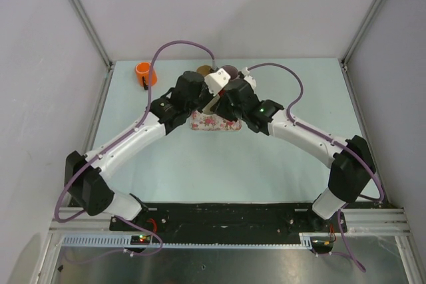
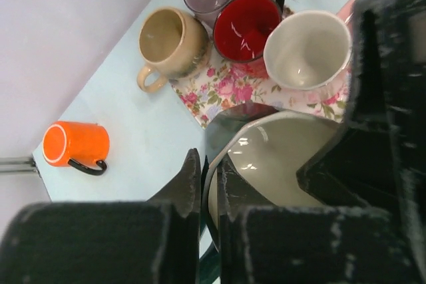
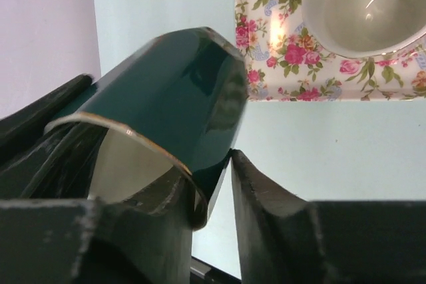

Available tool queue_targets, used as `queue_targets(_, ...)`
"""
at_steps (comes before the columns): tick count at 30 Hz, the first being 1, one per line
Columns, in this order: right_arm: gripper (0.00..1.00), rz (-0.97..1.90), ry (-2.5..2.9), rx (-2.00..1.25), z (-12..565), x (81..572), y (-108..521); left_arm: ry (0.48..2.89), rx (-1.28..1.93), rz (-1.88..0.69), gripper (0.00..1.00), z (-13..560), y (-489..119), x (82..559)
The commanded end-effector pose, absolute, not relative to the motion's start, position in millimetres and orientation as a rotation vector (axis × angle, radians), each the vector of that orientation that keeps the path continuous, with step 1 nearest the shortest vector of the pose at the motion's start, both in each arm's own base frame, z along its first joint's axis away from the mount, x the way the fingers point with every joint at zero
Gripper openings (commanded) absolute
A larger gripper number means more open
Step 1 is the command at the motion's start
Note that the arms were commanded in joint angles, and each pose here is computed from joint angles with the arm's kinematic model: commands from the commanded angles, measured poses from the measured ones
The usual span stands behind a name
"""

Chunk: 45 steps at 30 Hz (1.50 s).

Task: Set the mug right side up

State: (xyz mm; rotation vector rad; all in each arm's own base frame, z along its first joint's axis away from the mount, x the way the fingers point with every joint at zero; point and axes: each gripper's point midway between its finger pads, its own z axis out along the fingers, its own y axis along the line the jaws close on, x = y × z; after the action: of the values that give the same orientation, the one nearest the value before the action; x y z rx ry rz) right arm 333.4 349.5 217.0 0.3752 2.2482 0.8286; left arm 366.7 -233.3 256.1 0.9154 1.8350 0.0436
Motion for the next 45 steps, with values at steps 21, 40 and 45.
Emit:
queue_targets(21,0.64,0.769,2.159,0.338,256.6,350.0,260.3,2.103,0.608,-0.193,0.00,184.5,-204.8,506.0)
queue_targets(40,0.65,0.625,1.993,0.406,292.5,356.7,183.9,2.151,0.560,-0.352,0.40,158.6,-200.1,548.5)
queue_targets(45,0.65,0.630,1.992,0.382,292.2,360.3,183.6,2.084,0.553,-0.309,0.81,203.1,-178.5,546.3)
